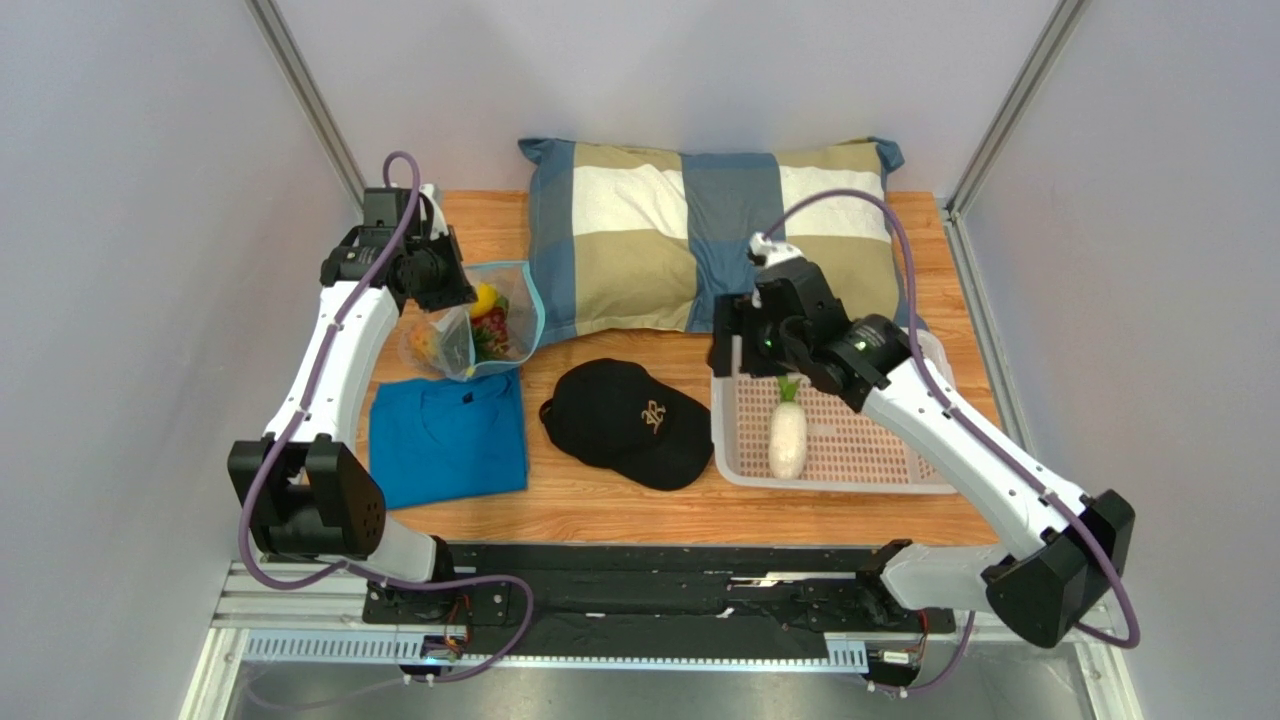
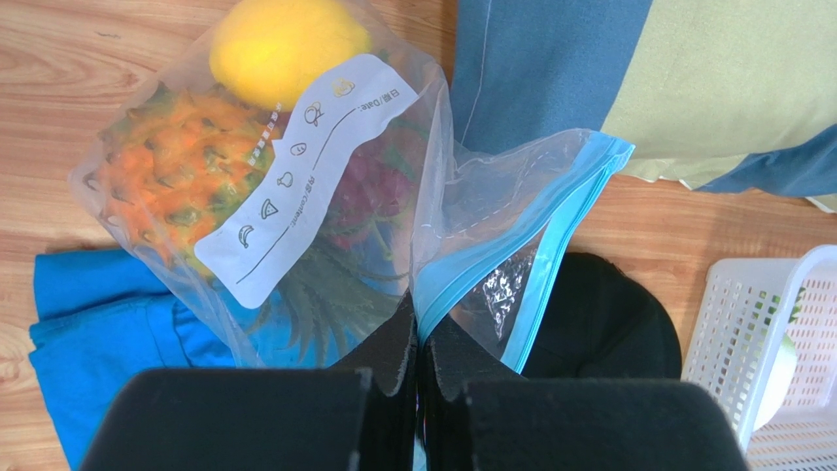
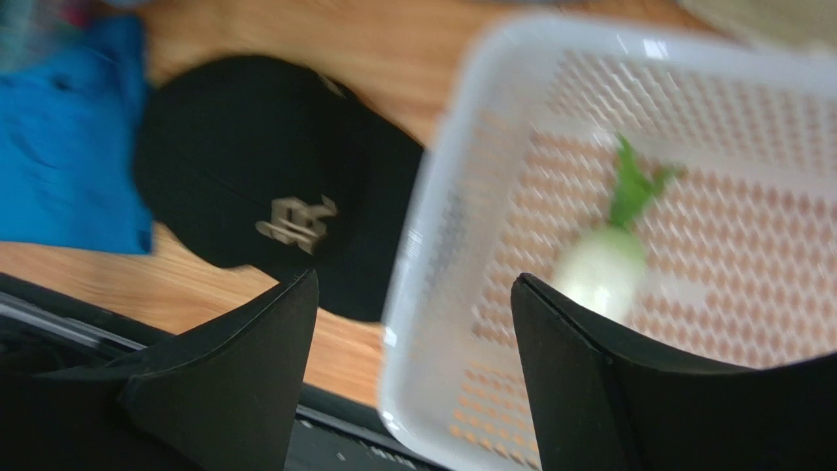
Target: Open the zip-top bag and remove the fake food
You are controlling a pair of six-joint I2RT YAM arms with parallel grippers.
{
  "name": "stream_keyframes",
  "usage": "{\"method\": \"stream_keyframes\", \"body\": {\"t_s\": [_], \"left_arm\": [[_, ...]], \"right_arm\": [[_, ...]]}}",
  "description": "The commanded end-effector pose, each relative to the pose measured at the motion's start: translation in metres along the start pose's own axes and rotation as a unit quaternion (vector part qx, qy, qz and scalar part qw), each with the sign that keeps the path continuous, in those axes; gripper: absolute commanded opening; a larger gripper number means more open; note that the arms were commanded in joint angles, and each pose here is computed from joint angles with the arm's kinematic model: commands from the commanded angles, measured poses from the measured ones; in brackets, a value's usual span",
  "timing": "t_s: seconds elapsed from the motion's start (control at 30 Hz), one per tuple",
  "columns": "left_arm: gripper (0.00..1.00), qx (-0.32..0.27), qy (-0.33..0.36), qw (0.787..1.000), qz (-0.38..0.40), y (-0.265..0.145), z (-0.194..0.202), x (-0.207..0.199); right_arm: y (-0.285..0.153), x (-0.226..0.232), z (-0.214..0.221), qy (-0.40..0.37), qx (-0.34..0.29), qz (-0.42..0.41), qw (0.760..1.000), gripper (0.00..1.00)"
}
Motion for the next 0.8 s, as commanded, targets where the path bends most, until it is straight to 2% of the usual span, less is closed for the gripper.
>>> {"method": "stream_keyframes", "body": {"t_s": [0.0,0.07,0.1,0.17,0.2,0.23,0.3,0.33,0.4,0.43,0.47,0.57,0.77], "left_arm": [[0.0,-0.029,0.005,0.999,0.023,-0.014,-0.005,-0.006],[0.0,-0.027,0.005,0.999,0.025,-0.014,-0.004,-0.007],[0.0,-0.028,0.005,0.999,0.025,-0.014,-0.005,-0.007],[0.0,-0.027,0.007,0.999,0.03,-0.015,-0.005,-0.008],[0.0,-0.026,0.008,0.999,0.031,-0.014,-0.004,-0.008],[0.0,-0.028,0.008,0.999,0.029,-0.015,-0.004,-0.008],[0.0,-0.028,0.009,0.999,0.028,-0.015,-0.004,-0.008],[0.0,-0.028,0.007,0.999,0.028,-0.015,-0.004,-0.008],[0.0,-0.025,0.006,0.999,0.031,-0.015,-0.004,-0.009],[0.0,-0.025,0.008,0.999,0.034,-0.015,-0.005,-0.01],[0.0,-0.025,0.008,0.999,0.036,-0.016,-0.005,-0.011],[0.0,-0.026,0.007,0.999,0.037,-0.017,-0.006,-0.011],[0.0,-0.028,0.007,0.999,0.038,-0.021,-0.006,-0.012]], "right_arm": [[0.019,0.073,-0.07,-0.01,-0.11,-0.089,0.99,0.75],[0.025,0.107,-0.099,0.001,-0.139,-0.139,0.98,0.72],[0.047,0.131,-0.1,-0.005,-0.123,-0.165,0.978,0.72],[0.043,0.166,-0.126,-0.001,-0.138,-0.221,0.965,0.71],[0.065,0.19,-0.12,-0.012,-0.125,-0.248,0.961,0.71],[0.06,0.207,-0.137,-0.015,-0.147,-0.27,0.952,0.7],[0.07,0.236,-0.142,-0.023,-0.148,-0.304,0.941,0.67],[0.093,0.247,-0.137,-0.023,-0.133,-0.308,0.942,0.65],[0.085,0.274,-0.15,-0.01,-0.141,-0.353,0.925,0.61],[0.102,0.283,-0.144,-0.01,-0.13,-0.362,0.923,0.6],[0.098,0.293,-0.151,-0.01,-0.141,-0.375,0.916,0.59],[0.116,0.315,-0.137,-0.014,-0.118,-0.398,0.91,0.6],[0.142,0.328,-0.119,0.008,-0.098,-0.412,0.906,0.61]]}}
Point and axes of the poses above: each gripper's point midway between its finger pads, its own y axis out along the fingers, its own x axis along the line the jaws close on, z = x × y, the point moved 3 cm from there along -y, back along the fingers, and after that the axes turned 8 degrees about -y, right-handed, at the moved point
